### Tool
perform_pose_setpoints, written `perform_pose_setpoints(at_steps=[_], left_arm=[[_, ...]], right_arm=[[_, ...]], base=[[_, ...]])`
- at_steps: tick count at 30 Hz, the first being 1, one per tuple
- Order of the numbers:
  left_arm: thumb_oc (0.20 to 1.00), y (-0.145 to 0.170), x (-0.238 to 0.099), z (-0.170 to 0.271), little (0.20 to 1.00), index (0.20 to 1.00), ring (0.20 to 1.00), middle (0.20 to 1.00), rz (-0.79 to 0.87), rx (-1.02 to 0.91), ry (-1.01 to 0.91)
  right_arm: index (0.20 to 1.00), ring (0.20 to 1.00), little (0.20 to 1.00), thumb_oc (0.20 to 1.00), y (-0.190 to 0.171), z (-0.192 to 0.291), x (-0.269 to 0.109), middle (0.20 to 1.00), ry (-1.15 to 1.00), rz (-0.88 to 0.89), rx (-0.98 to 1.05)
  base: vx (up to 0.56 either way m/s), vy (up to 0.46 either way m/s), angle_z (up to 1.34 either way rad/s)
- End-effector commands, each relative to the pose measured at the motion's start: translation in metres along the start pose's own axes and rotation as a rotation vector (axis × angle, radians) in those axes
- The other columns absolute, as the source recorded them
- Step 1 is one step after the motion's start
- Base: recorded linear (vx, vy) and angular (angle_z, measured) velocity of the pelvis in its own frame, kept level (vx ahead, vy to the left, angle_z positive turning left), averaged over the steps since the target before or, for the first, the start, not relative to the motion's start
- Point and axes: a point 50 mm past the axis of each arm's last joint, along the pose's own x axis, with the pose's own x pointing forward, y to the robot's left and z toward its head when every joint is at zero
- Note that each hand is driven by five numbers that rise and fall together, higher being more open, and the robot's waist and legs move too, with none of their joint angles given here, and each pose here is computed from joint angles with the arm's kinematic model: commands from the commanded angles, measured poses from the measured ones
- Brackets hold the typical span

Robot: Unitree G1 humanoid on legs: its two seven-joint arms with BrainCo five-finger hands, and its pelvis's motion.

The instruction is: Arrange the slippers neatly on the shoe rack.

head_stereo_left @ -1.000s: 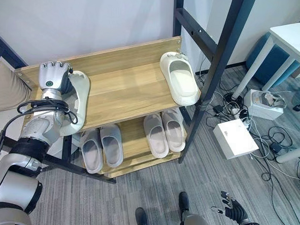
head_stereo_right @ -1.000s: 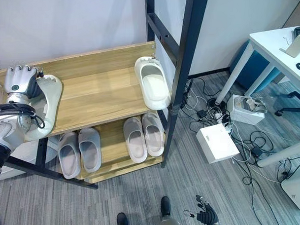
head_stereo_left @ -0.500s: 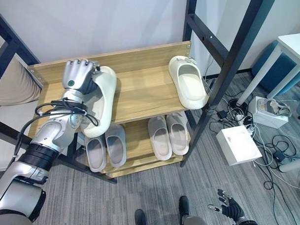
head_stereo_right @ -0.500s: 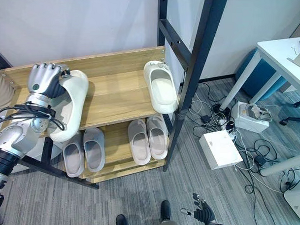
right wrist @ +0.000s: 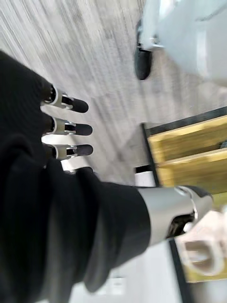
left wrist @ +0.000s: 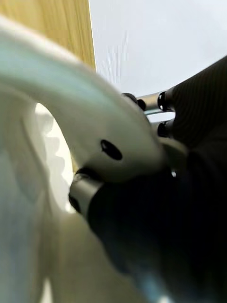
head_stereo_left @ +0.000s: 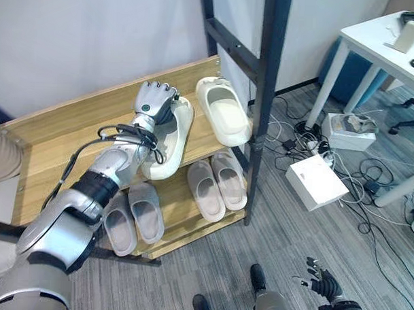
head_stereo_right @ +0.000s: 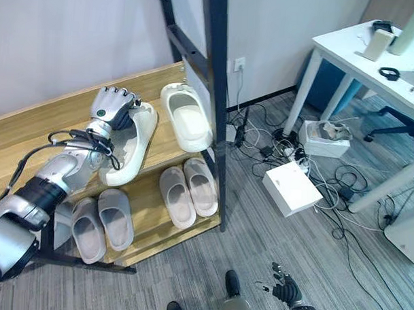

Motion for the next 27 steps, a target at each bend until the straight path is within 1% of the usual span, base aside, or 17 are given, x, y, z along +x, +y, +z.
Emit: perform_pose_setpoints(at_steps=[1, 2, 8, 9, 10, 11, 17, 20, 22, 27], left_arm=[[0.2, 0.041, 0.03, -0.035, 0.2, 0.2, 0.2, 0.2, 0.082, 0.032, 0.152], [0.2, 0.036, 0.029, -0.038, 0.2, 0.2, 0.2, 0.2, 0.064, 0.019, 0.178], [0.2, 0.032, 0.029, -0.046, 0.2, 0.2, 0.2, 0.2, 0.045, -0.029, 0.248], [0.451, 0.031, 0.029, -0.046, 0.451, 0.451, 0.451, 0.451, 0.04, -0.03, 0.251], [0.937, 0.029, 0.028, -0.046, 0.937, 0.937, 0.937, 0.937, 0.029, -0.023, 0.252], [1.0, 0.029, 0.028, -0.044, 1.0, 1.0, 1.0, 1.0, 0.026, -0.025, 0.245], [1.0, 0.032, 0.031, -0.035, 1.0, 1.0, 1.0, 1.0, 0.031, -0.049, 0.209], [1.0, 0.038, 0.032, -0.021, 1.0, 1.0, 1.0, 1.0, 0.066, -0.095, 0.155], [1.0, 0.049, 0.033, -0.009, 1.0, 1.0, 1.0, 1.0, 0.099, -0.12, 0.084], [1.0, 0.062, 0.03, 0.004, 1.0, 1.0, 1.0, 1.0, 0.14, -0.152, 0.006]], right_arm=[[1.0, 1.0, 1.0, 1.0, -0.023, 0.018, 0.0, 1.0, -0.084, -0.07, 0.029], [1.0, 1.0, 1.0, 1.0, -0.023, 0.017, 0.001, 1.0, -0.083, -0.07, 0.034], [1.0, 1.0, 1.0, 1.0, -0.019, 0.015, -0.002, 1.0, -0.086, -0.065, 0.055], [1.0, 1.0, 1.0, 1.0, -0.018, 0.013, -0.003, 1.0, -0.081, -0.062, 0.058], [1.0, 1.0, 1.0, 1.0, -0.017, 0.012, -0.003, 1.0, -0.077, -0.059, 0.058], [1.0, 1.0, 1.0, 1.0, -0.015, 0.01, -0.003, 1.0, -0.074, -0.052, 0.056], [1.0, 1.0, 1.0, 1.0, -0.011, 0.003, -0.006, 1.0, -0.05, -0.037, 0.058], [1.0, 1.0, 1.0, 1.0, -0.006, -0.002, -0.008, 1.0, -0.028, -0.022, 0.054], [1.0, 1.0, 1.0, 1.0, -0.003, -0.006, -0.009, 1.0, -0.009, -0.002, 0.05], [1.0, 1.0, 1.0, 1.0, 0.005, -0.009, -0.01, 1.0, 0.011, 0.036, 0.029]], base=[[0.03, -0.063, -0.34], [0.05, -0.089, -0.31], [0.03, -0.055, -0.11], [0.02, -0.037, -0.02], [0.02, -0.037, 0.0], [0.02, -0.033, 0.01], [0.01, -0.02, 0.05], [0.0, -0.01, 0.16], [-0.01, -0.006, 0.29], [-0.02, 0.004, 0.26]])
